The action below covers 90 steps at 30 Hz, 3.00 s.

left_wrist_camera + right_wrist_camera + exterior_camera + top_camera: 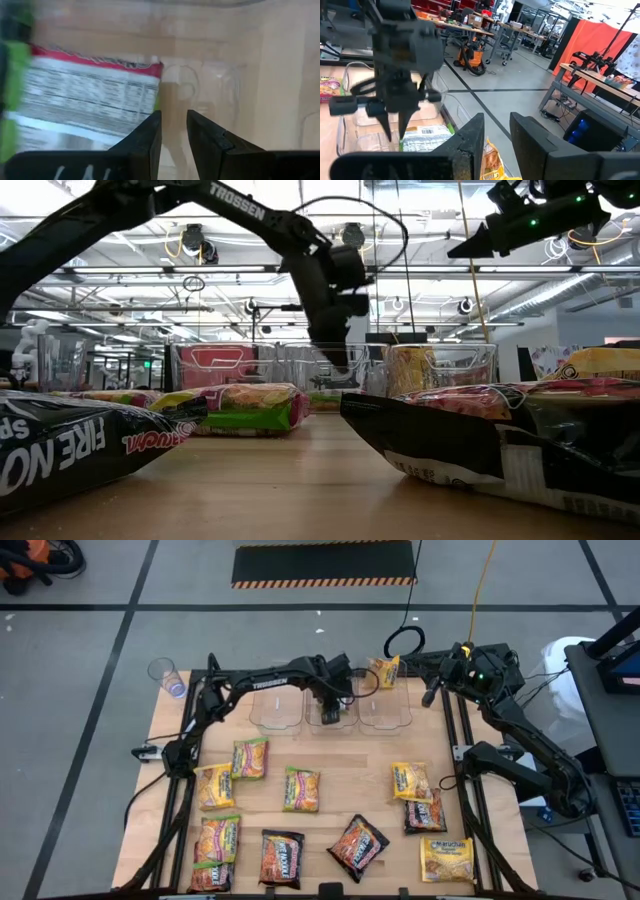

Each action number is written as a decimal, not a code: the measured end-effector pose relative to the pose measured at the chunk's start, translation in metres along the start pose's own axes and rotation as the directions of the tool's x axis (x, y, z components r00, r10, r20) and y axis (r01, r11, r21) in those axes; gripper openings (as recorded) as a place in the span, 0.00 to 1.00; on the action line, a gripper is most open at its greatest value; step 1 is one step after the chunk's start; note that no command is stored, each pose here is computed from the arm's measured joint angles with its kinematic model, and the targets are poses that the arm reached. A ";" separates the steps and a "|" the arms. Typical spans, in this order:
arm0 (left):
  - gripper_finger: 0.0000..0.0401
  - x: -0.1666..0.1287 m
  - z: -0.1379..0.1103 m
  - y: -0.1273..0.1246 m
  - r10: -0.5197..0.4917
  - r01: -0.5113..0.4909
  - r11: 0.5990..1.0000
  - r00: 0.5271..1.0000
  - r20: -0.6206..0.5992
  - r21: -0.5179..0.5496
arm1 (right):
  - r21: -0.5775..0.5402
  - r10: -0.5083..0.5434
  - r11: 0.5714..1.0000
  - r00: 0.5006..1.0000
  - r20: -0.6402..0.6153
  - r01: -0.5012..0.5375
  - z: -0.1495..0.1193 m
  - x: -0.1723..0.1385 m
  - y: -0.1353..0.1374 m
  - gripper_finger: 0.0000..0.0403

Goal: Sort Maruchan noodles
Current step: Adjust the green noodle pack in the center transparent bin

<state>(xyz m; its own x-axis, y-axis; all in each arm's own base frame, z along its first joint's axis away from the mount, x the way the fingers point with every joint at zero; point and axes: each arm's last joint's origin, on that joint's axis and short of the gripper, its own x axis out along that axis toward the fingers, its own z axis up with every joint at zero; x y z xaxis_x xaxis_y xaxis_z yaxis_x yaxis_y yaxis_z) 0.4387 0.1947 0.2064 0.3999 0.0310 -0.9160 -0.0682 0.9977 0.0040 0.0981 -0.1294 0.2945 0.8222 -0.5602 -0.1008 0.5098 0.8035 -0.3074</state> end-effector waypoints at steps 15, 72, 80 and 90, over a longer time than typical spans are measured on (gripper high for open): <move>0.24 0.018 -0.013 0.001 -0.005 0.008 1.000 0.992 -0.127 0.027 | 0.001 -0.007 1.000 1.000 0.003 0.007 0.000 -0.001 -0.001 0.22; 0.13 0.022 -0.036 0.023 0.024 -0.008 0.997 0.971 -0.240 0.071 | -0.002 -0.007 1.000 1.000 0.003 0.007 0.001 -0.001 -0.001 0.22; 0.01 0.022 -0.036 0.023 0.028 -0.011 0.997 0.971 -0.236 0.072 | -0.002 -0.007 1.000 1.000 0.003 0.007 0.000 -0.001 -0.001 0.22; 0.01 0.022 -0.038 0.026 0.045 -0.031 0.998 0.968 -0.247 0.062 | -0.002 -0.007 1.000 1.000 0.003 0.007 0.001 -0.001 -0.001 0.22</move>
<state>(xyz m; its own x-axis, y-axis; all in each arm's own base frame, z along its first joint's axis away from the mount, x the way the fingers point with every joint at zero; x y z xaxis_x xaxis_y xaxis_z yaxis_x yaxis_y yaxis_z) 0.4112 0.2190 0.1714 0.1583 0.0601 -0.9856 -0.0241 0.9981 0.0570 0.0968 -0.1290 0.2953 0.8196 -0.5649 -0.0955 0.5148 0.7993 -0.3100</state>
